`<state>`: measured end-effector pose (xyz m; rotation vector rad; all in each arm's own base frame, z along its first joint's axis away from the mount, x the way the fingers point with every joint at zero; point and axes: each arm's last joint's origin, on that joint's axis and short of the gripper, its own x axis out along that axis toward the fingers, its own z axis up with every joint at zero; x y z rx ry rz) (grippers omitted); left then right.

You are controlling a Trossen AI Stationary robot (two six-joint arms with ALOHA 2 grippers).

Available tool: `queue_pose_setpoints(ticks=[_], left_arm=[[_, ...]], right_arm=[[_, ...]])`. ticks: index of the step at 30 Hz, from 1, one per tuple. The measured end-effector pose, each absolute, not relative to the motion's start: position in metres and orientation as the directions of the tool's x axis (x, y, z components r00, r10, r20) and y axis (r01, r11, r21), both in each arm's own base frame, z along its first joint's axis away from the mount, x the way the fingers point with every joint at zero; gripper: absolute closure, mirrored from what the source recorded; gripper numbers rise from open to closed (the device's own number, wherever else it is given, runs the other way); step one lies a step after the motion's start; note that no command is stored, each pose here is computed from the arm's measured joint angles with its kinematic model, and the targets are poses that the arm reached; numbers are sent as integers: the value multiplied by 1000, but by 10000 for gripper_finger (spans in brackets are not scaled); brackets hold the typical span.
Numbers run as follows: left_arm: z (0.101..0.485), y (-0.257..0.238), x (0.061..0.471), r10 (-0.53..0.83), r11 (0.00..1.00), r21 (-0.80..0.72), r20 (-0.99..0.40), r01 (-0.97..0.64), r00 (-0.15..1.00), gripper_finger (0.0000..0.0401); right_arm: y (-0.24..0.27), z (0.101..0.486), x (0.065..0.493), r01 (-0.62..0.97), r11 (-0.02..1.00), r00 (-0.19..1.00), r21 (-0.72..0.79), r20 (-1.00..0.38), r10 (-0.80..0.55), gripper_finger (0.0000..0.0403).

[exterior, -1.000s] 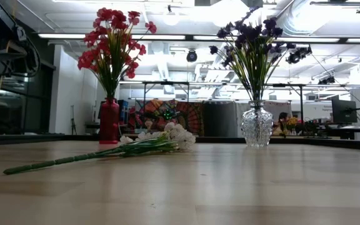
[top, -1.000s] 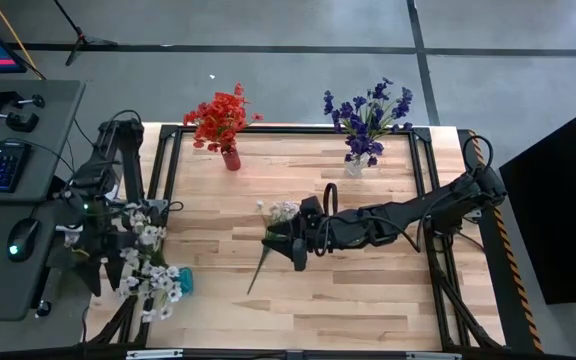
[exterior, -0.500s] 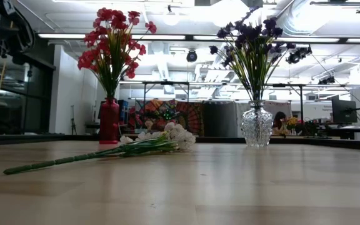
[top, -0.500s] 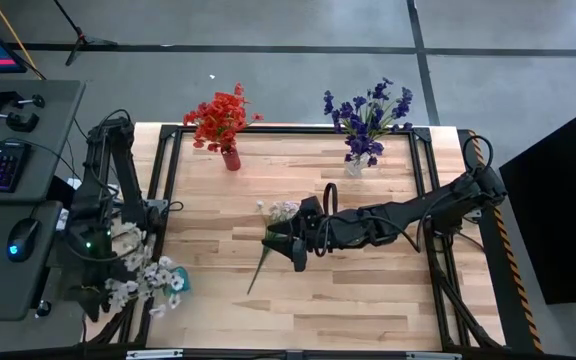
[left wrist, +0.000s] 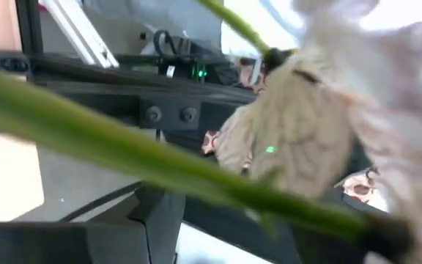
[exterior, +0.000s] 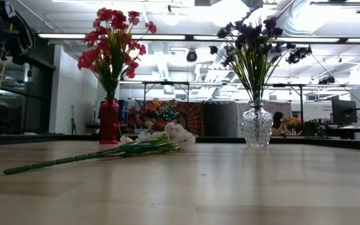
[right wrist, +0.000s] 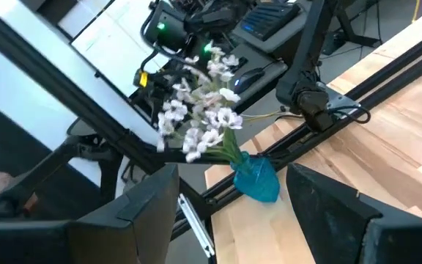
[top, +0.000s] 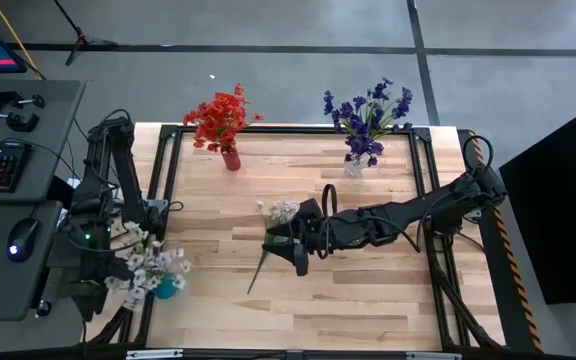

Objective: Sort flowers into vase by color
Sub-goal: Put the white flowers into the blue vase

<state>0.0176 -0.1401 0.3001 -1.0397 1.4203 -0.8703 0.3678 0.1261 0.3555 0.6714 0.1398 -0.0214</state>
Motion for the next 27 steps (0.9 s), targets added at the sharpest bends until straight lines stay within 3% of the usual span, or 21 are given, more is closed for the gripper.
queue_pose_setpoints(ticks=[6,11,19,23,27], left_arm=[[297,-134,21,-920,372,-922,-382,-109,90,203],[297,-134,21,-919,370,-920,-382,-127,94,203],[298,-135,22,-922,361,-922,-376,-141,95,203],[298,-135,21,-922,361,-922,-375,-141,94,203],[298,-135,21,-922,362,-921,-377,-141,93,203]], right_arm=[[126,344,377,143,766,987,627,-144,-66,160],[141,263,424,127,752,964,647,-260,61,160],[158,172,525,14,880,951,475,-277,134,160],[160,164,567,-126,906,954,404,-200,222,160],[156,157,587,-163,928,965,334,-141,220,160]])
